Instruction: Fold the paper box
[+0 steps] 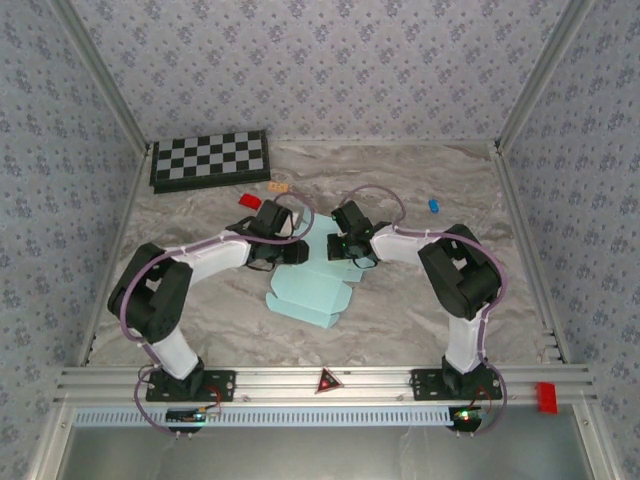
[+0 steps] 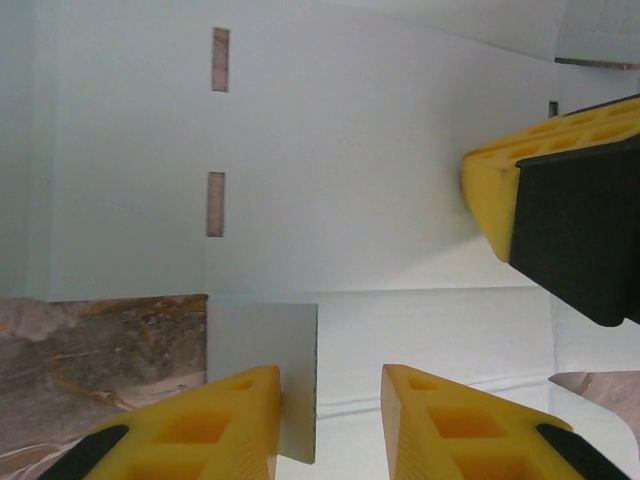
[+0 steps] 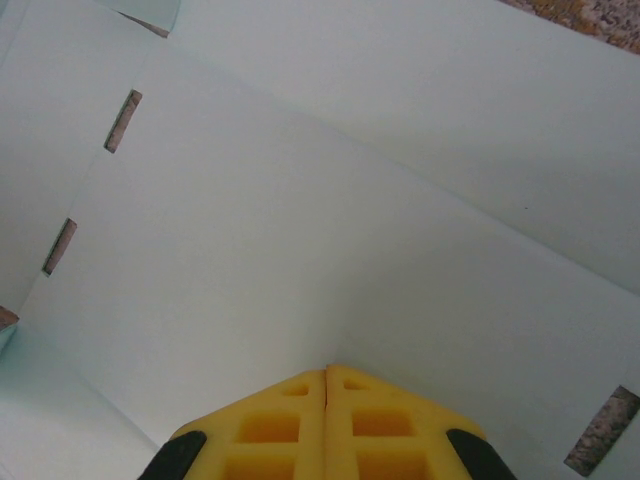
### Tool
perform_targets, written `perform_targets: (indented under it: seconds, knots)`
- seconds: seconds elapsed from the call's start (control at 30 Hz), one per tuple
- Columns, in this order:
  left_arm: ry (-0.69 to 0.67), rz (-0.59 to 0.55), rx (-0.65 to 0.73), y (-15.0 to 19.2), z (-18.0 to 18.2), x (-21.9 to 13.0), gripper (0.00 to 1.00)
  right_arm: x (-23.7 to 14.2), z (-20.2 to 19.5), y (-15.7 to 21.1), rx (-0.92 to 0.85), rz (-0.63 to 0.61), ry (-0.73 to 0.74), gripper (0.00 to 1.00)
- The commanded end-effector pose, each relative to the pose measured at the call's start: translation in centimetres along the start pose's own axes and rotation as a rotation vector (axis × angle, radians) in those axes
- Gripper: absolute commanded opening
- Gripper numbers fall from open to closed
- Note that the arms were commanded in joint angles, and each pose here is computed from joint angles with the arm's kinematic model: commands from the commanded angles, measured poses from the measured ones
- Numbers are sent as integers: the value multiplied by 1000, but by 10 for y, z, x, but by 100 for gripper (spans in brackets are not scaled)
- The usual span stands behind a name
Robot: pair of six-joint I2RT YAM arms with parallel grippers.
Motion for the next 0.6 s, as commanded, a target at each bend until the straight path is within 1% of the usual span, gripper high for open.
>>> perform_targets:
  seconds: [0.0, 0.17, 0.3, 0.43, 0.57]
  knots:
    - [-4, 13, 33, -1, -9, 4, 31, 15, -6, 27, 19, 120, 37, 0]
    - [-44, -10, 46, -4, -11, 0, 30, 8, -5, 24, 24, 102, 37, 0]
    - [-110, -67, 90, -10, -16, -19, 32, -10, -3, 14, 22, 57, 41, 0]
    - [-123, -105, 125, -14, -29, -42, 34, -28, -3, 1, 12, 7, 11, 0]
    - [-102, -134, 155, -8, -45, -57, 32, -38, -8, -13, 1, -20, -6, 0]
Point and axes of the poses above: each hand's point on the last joint's axis, 136 mm out from that joint toward the fingers, its own x axis out along the fingers, its own z axis along the line the jaws close on, y = z × x, the point moved 9 cm from there along -x, back along the fingers, and after that the axes turned 14 degrees about -x, right-handed, at the moved point
